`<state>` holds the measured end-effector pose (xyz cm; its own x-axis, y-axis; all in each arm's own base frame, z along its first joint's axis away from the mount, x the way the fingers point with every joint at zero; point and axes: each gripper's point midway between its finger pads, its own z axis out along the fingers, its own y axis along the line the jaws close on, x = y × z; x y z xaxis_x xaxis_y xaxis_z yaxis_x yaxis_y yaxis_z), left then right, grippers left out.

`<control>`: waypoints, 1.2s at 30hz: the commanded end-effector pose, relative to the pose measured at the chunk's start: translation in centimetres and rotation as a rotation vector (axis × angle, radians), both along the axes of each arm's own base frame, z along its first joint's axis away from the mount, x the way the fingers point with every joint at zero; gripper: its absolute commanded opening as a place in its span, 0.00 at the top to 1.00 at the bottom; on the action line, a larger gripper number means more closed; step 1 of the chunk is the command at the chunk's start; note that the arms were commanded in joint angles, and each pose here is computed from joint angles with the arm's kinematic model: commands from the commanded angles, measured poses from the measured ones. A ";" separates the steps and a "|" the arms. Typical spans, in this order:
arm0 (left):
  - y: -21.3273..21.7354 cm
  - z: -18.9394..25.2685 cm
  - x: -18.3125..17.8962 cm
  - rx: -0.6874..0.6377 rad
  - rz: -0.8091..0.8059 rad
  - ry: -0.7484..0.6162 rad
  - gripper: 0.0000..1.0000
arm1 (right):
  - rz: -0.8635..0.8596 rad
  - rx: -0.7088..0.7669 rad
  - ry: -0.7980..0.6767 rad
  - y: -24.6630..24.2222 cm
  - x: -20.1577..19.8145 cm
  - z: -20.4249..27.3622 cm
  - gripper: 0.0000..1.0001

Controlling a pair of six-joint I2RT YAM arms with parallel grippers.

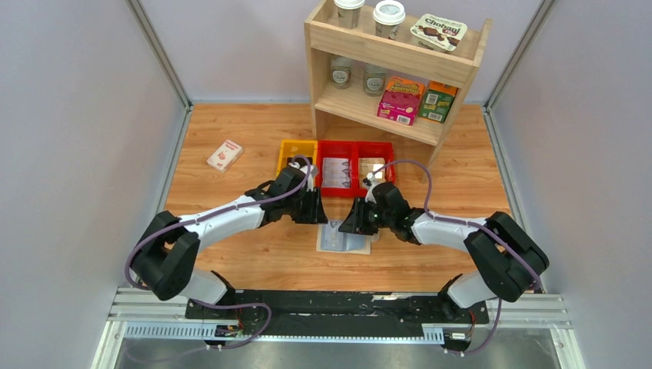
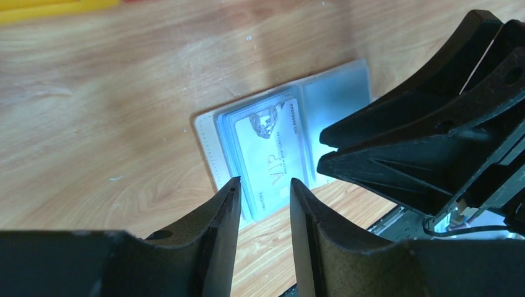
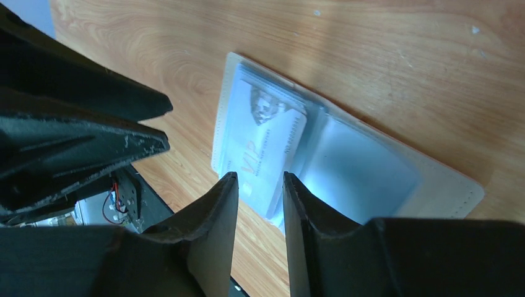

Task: Take the credit cards out of the card holder
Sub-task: Remove the credit card from the card holder.

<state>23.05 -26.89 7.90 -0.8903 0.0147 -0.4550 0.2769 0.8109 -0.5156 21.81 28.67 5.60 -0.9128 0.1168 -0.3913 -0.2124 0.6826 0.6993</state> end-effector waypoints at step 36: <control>-1.1 -5.5 -1.3 0.100 0.003 0.193 0.92 | 0.018 0.149 -0.052 1.7 1.0 2.7 0.67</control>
